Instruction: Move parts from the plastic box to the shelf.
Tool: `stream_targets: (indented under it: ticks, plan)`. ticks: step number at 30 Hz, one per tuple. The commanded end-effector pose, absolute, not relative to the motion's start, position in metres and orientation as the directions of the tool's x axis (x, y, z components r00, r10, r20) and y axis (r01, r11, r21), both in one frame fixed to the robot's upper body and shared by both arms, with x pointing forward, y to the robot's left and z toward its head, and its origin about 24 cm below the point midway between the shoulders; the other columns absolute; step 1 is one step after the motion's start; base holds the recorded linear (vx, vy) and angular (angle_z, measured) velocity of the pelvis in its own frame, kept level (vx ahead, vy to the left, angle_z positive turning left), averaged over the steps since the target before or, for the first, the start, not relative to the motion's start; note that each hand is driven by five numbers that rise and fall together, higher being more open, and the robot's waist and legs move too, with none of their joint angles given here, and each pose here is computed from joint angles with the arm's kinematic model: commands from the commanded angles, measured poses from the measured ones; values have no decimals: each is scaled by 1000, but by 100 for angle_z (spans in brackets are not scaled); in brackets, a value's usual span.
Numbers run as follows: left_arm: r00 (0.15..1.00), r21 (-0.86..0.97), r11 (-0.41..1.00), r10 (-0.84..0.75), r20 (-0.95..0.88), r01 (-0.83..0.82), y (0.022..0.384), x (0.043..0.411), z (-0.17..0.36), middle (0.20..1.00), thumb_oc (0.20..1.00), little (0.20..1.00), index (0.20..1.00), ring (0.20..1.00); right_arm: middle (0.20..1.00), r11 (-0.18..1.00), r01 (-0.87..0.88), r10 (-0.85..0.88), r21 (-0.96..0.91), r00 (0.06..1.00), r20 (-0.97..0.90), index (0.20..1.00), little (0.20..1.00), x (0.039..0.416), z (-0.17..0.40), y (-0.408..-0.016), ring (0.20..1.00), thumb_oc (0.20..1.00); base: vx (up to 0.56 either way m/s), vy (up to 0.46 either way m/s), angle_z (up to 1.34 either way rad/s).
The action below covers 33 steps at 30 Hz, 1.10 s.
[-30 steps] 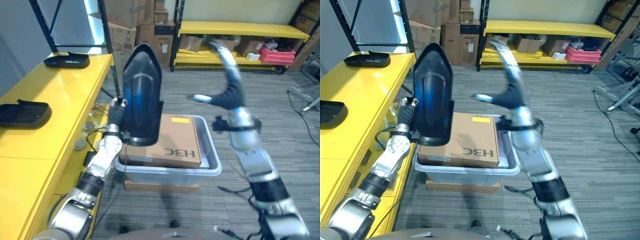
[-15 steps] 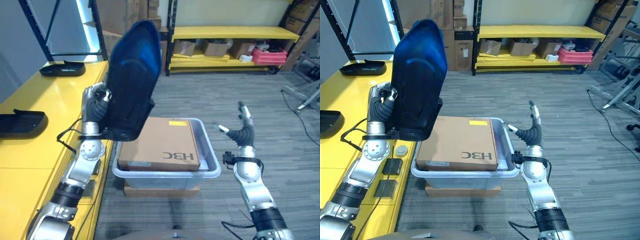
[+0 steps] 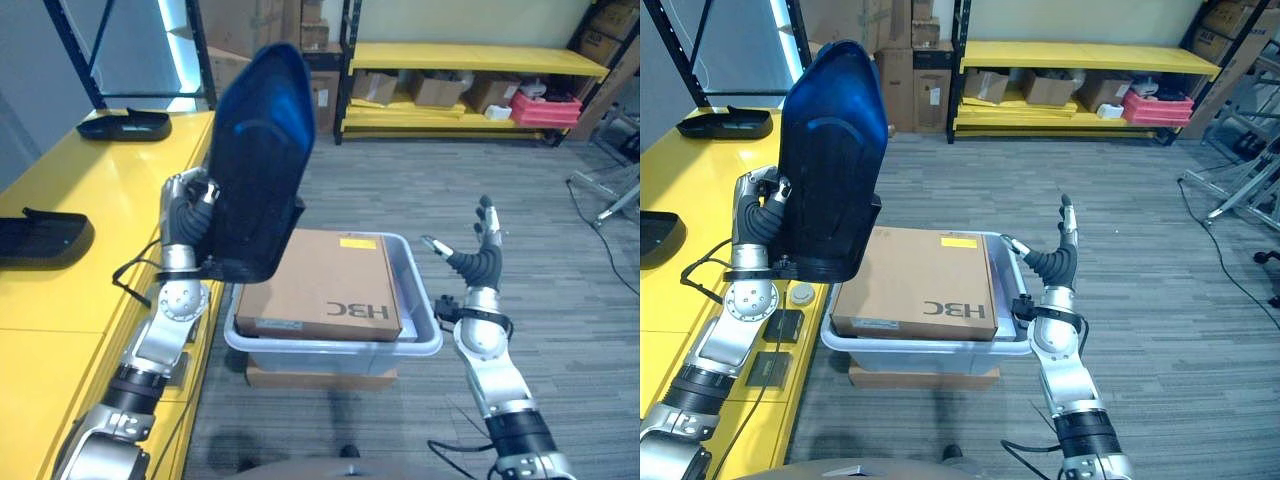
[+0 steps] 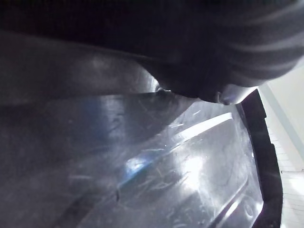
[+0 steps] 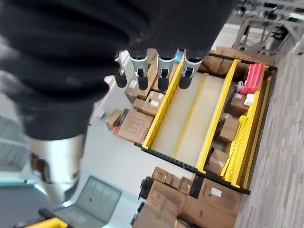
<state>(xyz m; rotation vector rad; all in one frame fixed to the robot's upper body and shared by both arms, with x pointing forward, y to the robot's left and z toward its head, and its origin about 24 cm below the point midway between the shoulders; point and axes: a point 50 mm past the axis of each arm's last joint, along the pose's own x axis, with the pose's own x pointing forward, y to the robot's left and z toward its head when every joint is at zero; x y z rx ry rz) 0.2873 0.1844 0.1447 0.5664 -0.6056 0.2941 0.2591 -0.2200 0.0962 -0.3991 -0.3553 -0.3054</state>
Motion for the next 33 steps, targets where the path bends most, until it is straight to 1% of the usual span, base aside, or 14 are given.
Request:
stream_targets:
  ticks: [1,2,3,4,6,7,8,11,15,18,21,24,29,33]
  plan:
    - [643,322,819,73,762,-475,192,276,185,200,200,200,200,200,1000,904,317,-190,-285,898,396,1000,1000,252,98,-225,1000,1000,0,0,0]
    - [645,323,819,73,760,-474,192,275,185,200,200,200,200,200,1000,905,316,-190,-285,899,394,1000,1000,252,98,-225,1000,1000,14,-21,17]
    - [634,308,817,89,768,-488,197,264,185,200,200,200,200,200,1000,959,275,-250,-69,934,255,1000,1000,243,68,-224,1000,1000,-8,-23,20]
    - [625,304,811,94,775,-499,200,258,186,200,200,200,200,200,1000,973,227,-229,30,966,119,1000,1000,236,40,-219,1000,1000,-19,-22,23]
    - [617,298,805,104,780,-513,206,251,187,200,200,200,200,200,1000,974,228,-228,13,973,42,1000,1000,230,25,-221,1000,1000,-15,-6,27]
    - [600,263,800,146,786,-539,215,236,185,200,200,200,200,200,1000,965,249,-258,-84,959,-118,1000,1000,211,-10,-226,1000,1000,10,-10,45]
    - [589,257,767,189,786,-588,228,225,182,200,200,200,200,200,1000,951,211,-247,-228,958,-147,1000,1000,204,-16,-225,1000,1000,19,-10,43]
    - [550,183,743,283,786,-644,240,210,178,200,200,200,200,200,1000,969,212,-232,-126,957,-174,1000,1000,196,-22,-212,1000,1000,29,3,40]
    - [551,188,697,343,761,-693,255,200,170,200,200,200,200,200,1000,985,124,-146,-120,971,-189,1000,1000,198,-27,-193,1000,1000,19,29,57]
    - [473,156,626,379,795,-764,265,192,176,200,200,200,200,200,1000,957,-59,6,-285,983,-183,1000,1000,206,-28,-175,1000,1000,25,89,84]
    - [449,137,702,283,848,-699,244,215,195,200,200,200,200,200,1000,950,-52,25,-308,995,-92,1000,1000,219,-9,-175,1000,1000,-136,-46,137]
    - [453,165,691,257,854,-704,243,220,196,200,200,200,200,200,1000,942,-59,51,-330,998,-32,1000,1000,226,3,-173,1000,1000,-21,-119,123]
    - [432,106,636,382,817,-764,261,198,183,200,200,200,200,200,1000,950,-150,210,-276,957,202,1000,1000,247,57,-146,1000,1000,-134,-389,-1]
    - [467,119,656,387,795,-746,256,199,177,200,200,200,200,200,1000,955,-119,182,-271,958,220,1000,1000,249,63,-157,1000,1000,-257,-182,53]
